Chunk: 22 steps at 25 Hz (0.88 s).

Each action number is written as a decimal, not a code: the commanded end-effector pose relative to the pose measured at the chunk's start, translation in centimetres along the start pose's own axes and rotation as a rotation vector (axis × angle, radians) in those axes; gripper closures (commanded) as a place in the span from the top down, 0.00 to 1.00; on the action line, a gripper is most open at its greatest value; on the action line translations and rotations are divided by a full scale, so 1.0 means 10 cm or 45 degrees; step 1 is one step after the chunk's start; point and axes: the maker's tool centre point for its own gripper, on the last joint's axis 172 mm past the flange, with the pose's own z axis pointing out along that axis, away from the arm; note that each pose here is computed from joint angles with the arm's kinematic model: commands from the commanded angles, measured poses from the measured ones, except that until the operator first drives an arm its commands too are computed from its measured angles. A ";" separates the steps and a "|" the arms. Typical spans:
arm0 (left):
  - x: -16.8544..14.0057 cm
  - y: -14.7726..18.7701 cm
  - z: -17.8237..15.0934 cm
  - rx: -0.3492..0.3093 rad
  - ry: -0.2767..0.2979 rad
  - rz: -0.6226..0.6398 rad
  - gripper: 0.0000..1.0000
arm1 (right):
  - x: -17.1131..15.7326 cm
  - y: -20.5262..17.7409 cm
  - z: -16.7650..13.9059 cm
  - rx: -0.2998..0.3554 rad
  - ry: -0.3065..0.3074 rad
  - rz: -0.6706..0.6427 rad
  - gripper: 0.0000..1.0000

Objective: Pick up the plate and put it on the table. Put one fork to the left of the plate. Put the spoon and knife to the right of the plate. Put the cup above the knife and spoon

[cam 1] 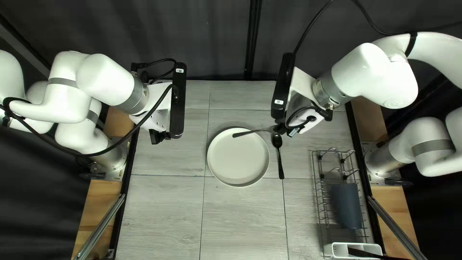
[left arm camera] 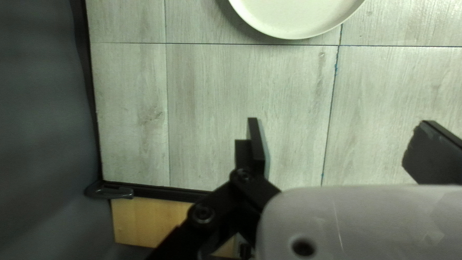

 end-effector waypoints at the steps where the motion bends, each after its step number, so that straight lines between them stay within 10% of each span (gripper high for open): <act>1: 0.05 0.01 0.05 -0.012 0.107 -0.123 1.00 | 0.01 0.00 0.00 0.001 0.003 0.000 0.00; 9: 0.48 -0.03 0.18 -0.070 0.344 -0.215 1.00 | 0.01 0.00 0.00 0.001 0.003 0.000 0.00; 22: 1.36 0.17 0.59 -0.066 0.437 -0.138 1.00 | 0.01 0.00 0.00 0.001 0.003 0.000 0.00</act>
